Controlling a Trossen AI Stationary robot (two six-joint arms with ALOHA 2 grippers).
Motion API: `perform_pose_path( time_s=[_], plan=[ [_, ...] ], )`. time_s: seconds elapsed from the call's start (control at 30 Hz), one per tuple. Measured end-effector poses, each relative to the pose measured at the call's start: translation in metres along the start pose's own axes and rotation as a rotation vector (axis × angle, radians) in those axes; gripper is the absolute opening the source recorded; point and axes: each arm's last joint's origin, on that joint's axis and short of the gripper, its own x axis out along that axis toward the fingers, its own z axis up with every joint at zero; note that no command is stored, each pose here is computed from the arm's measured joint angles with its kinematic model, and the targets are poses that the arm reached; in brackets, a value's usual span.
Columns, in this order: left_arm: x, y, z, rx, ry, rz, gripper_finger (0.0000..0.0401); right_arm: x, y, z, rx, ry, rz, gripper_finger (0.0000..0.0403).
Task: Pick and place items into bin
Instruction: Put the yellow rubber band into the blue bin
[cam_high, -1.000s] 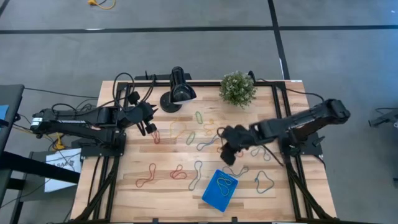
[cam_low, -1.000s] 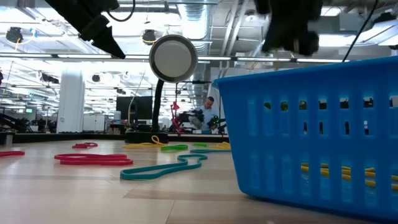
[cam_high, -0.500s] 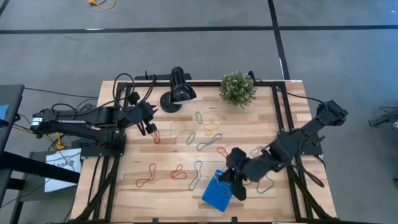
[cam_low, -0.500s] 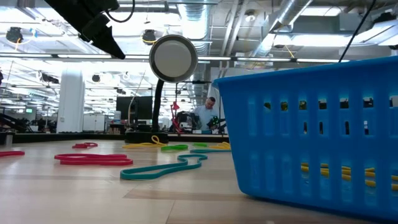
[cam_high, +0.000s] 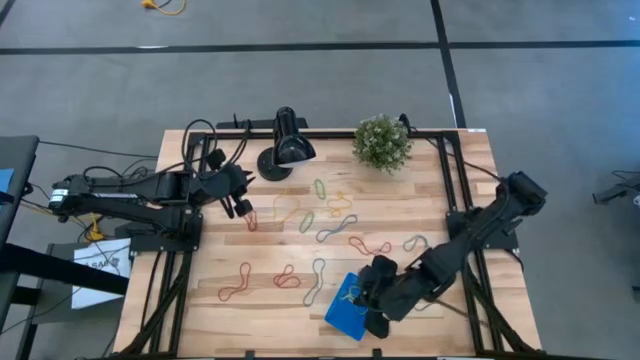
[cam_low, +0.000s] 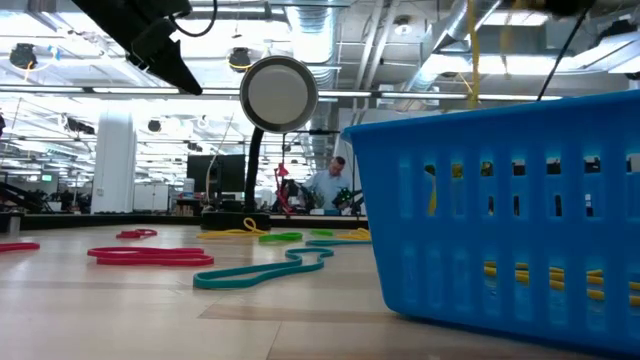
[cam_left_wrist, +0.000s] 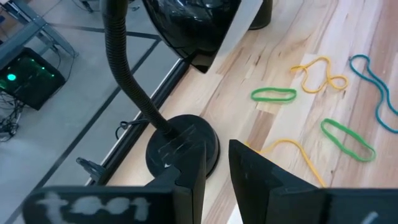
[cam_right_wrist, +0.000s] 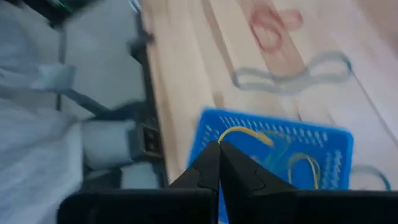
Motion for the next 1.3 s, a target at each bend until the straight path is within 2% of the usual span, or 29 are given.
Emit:
perform_pose_path(
  time_s=[0.2,0.5,0.97,1.2,1.3],
  plan=[
    [0.0,0.0,0.0,0.0,0.0,0.0,0.0061,0.017,-0.015,0.002,0.085,0.122,-0.048,0.0],
    [0.0,0.0,0.0,0.001,0.0,0.0,0.0061,0.016,-0.017,0.004,0.101,0.136,-0.036,0.0001],
    [0.0,0.0,0.0,0.001,0.0,0.0,0.0061,0.018,-0.021,0.008,0.146,0.152,-0.038,0.0088],
    [0.0,0.0,0.0,0.001,0.001,-0.005,0.0061,0.015,-0.031,0.022,0.165,0.122,-0.042,0.0098],
    [0.0,-0.001,0.0,0.01,0.003,-0.032,0.0061,0.012,-0.038,0.031,0.109,0.096,-0.047,0.0098]
  ],
)
